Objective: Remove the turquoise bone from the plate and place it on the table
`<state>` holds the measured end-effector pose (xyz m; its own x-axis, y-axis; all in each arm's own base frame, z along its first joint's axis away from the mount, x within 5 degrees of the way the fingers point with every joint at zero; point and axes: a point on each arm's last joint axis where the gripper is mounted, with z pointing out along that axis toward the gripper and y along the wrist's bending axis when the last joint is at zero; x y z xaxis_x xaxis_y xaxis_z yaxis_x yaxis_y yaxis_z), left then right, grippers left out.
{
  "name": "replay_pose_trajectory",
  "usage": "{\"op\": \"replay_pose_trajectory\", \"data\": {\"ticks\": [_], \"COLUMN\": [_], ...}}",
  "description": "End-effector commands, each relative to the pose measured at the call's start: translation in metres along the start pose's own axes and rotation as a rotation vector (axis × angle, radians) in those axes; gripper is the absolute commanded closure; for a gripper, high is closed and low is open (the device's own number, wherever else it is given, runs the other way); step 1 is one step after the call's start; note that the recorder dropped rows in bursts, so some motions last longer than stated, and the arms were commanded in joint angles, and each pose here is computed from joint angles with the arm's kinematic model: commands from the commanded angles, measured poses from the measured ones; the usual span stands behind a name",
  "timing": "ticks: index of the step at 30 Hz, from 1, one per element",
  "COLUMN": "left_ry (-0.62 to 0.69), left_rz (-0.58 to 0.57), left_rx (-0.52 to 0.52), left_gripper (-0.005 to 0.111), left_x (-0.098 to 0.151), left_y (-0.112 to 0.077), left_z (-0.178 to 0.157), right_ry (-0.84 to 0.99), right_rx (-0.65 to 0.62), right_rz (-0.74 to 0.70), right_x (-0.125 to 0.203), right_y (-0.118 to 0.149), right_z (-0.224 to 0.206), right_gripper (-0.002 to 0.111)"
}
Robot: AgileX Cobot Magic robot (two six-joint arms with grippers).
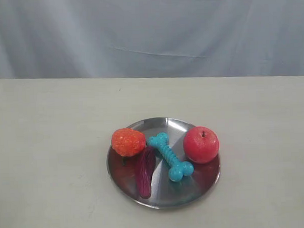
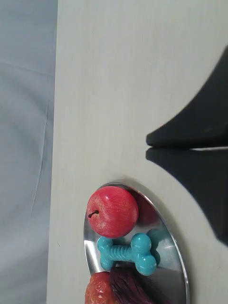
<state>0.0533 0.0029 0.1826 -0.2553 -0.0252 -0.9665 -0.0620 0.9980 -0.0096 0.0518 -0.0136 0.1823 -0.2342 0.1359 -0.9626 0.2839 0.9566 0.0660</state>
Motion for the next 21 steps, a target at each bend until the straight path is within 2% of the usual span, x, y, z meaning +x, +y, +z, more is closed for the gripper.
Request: {"op": "replay_pose_trajectory", "data": {"ticks": [1, 8, 21], "left_ry": [-0.004, -0.004, -0.004], "left_rz": [-0.004, -0.004, -0.004], "left_rx": [0.008, 0.008, 0.008], "left_gripper": [0.107, 0.107, 0.107], "left_x": [0.000, 0.000, 0.000], "left_y": [0.000, 0.000, 0.000], "left_z": [0.000, 0.000, 0.000], "right_ry": [-0.008, -0.088, -0.514], "right_rx": [-0.002, 0.006, 0.001], "right_rz": [-0.007, -0.044, -0.059], "right_x": [0.000, -0.007, -0.044], "right_y": [0.000, -0.001, 0.001], "right_z": [0.000, 0.000, -0.012], "right_gripper": [0.109, 0.109, 0.109]}}
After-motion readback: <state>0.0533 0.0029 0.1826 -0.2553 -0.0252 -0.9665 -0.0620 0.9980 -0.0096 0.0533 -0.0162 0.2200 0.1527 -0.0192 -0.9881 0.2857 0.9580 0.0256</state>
